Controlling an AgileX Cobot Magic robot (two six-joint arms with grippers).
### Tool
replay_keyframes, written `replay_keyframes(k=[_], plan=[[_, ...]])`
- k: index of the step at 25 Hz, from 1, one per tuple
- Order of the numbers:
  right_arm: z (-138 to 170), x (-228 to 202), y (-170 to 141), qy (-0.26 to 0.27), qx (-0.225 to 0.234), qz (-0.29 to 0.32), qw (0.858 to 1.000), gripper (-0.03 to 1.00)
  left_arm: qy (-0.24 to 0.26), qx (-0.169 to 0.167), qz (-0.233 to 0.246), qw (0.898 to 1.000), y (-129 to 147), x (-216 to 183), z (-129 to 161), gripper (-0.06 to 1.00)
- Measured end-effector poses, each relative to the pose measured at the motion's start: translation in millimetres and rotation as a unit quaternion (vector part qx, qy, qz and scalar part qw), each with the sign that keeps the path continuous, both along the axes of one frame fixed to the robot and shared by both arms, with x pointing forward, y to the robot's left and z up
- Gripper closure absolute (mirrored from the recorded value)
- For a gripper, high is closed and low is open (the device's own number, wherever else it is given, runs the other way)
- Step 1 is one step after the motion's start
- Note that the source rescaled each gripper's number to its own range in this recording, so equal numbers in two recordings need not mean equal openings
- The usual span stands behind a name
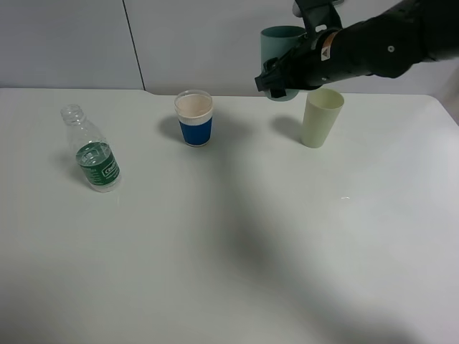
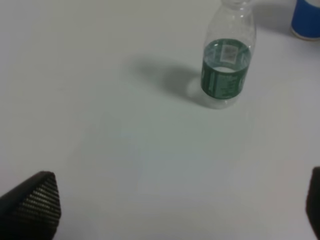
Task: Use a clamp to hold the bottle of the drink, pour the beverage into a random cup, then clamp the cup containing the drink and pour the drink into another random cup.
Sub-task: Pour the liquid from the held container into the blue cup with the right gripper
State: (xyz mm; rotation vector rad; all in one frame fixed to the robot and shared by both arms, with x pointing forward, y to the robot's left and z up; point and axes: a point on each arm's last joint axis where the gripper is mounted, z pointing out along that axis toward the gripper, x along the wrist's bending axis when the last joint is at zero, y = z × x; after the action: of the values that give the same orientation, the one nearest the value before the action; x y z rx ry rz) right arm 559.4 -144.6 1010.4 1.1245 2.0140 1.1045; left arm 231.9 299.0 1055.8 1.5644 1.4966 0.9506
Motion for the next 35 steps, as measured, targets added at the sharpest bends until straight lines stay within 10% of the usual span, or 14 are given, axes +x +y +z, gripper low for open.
replay_keyframes(k=[35], plan=[[-21,74,115,-0.065,-0.263,0.101,0.957,0.96,0.0,0.0,0.0,1.0,0,0,0,-0.06]])
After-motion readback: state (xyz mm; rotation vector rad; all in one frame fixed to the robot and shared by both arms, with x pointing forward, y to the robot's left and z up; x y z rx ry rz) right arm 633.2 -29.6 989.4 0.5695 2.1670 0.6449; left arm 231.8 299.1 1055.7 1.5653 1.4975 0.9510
